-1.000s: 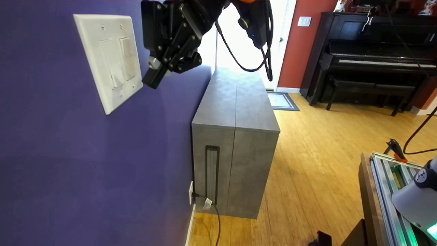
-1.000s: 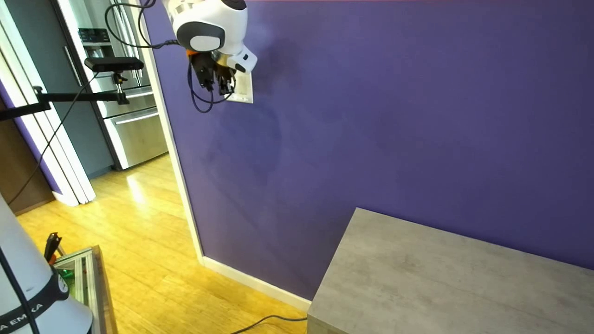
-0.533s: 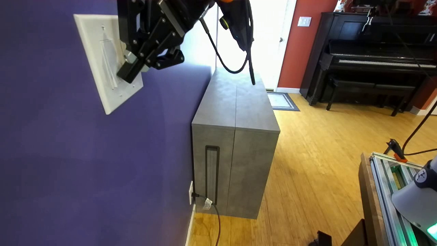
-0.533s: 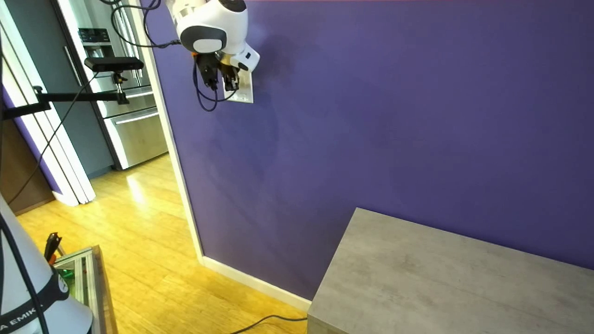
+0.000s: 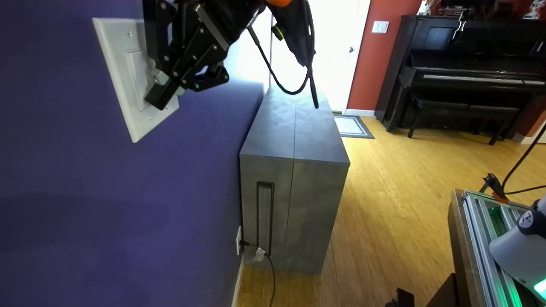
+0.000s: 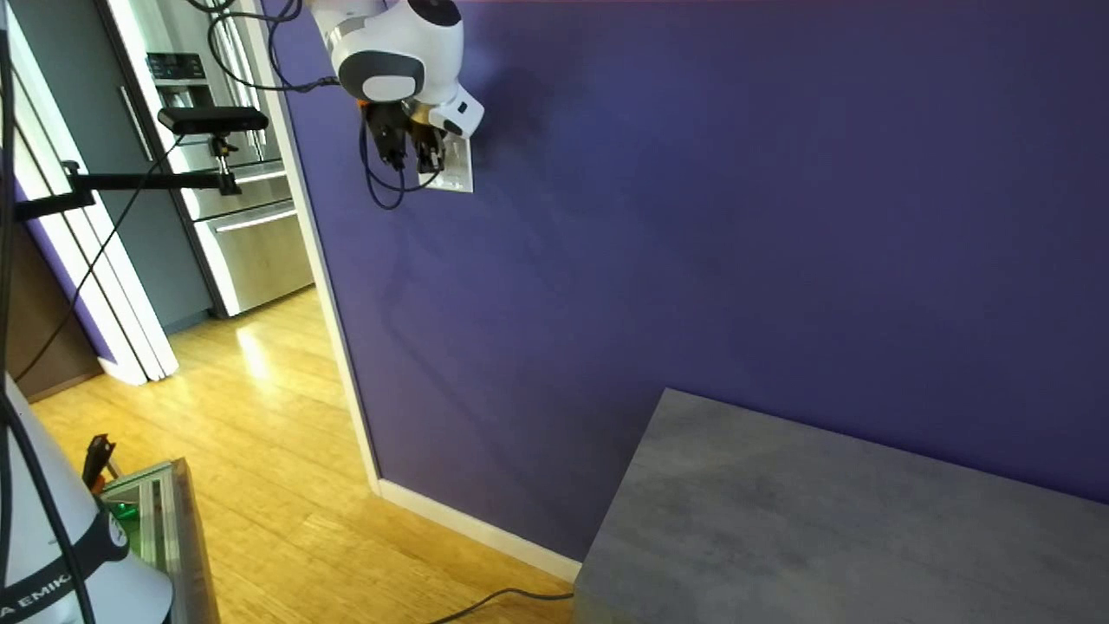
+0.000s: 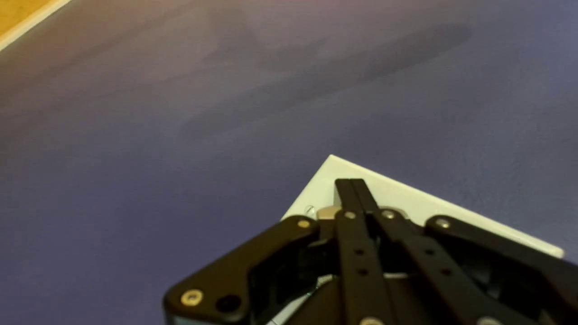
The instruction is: Turn off the light
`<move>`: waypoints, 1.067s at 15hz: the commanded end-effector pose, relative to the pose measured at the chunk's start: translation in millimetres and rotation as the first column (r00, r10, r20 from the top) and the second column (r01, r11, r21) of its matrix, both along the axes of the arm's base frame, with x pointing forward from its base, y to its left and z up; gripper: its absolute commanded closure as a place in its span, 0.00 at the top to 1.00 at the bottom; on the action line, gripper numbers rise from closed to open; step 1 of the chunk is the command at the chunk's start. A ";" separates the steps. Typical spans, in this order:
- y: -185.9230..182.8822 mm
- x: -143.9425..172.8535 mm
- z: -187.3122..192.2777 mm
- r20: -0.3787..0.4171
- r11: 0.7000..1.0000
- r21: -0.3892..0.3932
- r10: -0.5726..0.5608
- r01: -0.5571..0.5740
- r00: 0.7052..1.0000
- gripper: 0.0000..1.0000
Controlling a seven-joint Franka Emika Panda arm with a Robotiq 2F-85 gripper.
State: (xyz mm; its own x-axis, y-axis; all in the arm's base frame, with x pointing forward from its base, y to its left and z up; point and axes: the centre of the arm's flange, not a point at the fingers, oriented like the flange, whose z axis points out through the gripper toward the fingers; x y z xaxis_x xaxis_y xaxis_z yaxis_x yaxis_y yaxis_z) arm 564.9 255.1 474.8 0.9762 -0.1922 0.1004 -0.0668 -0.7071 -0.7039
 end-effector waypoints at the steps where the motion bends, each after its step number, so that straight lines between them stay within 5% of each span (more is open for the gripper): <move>1: -6.3 -9.0 21.2 -0.088 0.998 -0.042 0.040 -0.043 0.995 0.00; 6: -32.2 -28.4 51.8 -0.134 0.977 -0.175 0.103 -0.126 0.986 0.00; 7: -38.4 -35.6 59.0 -0.127 0.965 -0.215 0.122 -0.147 0.984 0.26; 9: -52.1 -47.1 68.3 -0.108 0.940 -0.295 0.146 -0.172 0.983 0.33; 16: -103.8 -90.2 87.9 -0.041 0.851 -0.503 0.150 -0.151 0.988 0.82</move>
State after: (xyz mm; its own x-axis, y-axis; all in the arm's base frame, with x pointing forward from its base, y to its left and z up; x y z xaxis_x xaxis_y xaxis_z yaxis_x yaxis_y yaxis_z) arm 507.4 174.6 558.7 0.9931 0.0250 0.1145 0.0610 -0.9445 -0.3228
